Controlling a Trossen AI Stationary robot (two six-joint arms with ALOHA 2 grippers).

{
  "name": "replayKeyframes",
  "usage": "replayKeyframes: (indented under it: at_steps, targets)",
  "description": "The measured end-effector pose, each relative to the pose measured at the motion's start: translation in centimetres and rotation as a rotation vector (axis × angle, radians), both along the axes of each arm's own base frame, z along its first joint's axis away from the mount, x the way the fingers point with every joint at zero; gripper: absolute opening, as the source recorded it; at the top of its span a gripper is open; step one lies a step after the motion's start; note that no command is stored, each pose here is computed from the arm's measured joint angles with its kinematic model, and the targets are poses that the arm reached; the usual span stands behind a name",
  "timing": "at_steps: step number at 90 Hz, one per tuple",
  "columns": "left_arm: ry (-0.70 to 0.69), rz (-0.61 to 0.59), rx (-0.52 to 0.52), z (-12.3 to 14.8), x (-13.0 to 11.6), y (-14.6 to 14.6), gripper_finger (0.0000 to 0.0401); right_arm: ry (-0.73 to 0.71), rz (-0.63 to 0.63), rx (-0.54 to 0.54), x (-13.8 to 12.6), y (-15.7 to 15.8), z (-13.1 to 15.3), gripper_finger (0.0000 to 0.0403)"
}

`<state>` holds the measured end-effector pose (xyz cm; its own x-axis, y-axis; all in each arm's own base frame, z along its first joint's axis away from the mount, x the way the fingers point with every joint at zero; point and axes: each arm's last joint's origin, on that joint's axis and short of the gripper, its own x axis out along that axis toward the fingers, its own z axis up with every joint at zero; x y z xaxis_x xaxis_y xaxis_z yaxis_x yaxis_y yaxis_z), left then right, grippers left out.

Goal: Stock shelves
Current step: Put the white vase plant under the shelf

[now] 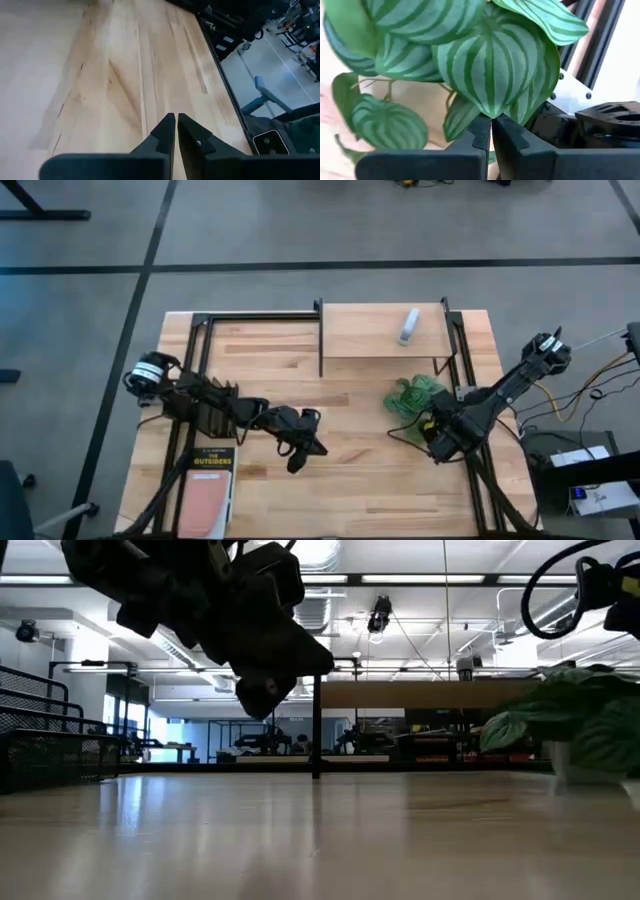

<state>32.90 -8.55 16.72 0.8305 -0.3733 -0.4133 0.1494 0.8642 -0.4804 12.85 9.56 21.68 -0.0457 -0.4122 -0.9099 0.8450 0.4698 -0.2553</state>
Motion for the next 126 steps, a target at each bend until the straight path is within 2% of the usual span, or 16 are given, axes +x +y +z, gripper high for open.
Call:
replayKeyframes:
  at_steps: [20, 60, 76, 99, 126]
  targets:
    - [-0.003, 0.000, -0.001, 0.0, 0.0, 0.0, 0.0004, -0.008, 0.027, 0.020, 0.2, 0.2, -0.1, 0.0000]
    - [-0.003, 0.000, -0.001, 0.0, 0.0, 0.0, 0.0004, -0.054, 0.198, -0.018, 0.8, 0.4, -0.1, 0.0000]
    - [-0.003, 0.000, -0.001, 0.0, 0.0, 0.0, 0.0004, -0.047, 0.289, 0.010, 1.2, 0.7, -0.2, 0.0000]
    - [-0.003, 0.000, -0.001, 0.0, 0.0, 0.0, 0.0004, -0.113, 0.422, 0.069, 2.3, 1.6, 0.6, 0.0000]
    - [-0.003, 0.000, -0.001, 0.0, 0.0, 0.0, 0.0004, -0.153, 0.501, 0.037, 2.9, 1.9, 1.8, 0.0000]
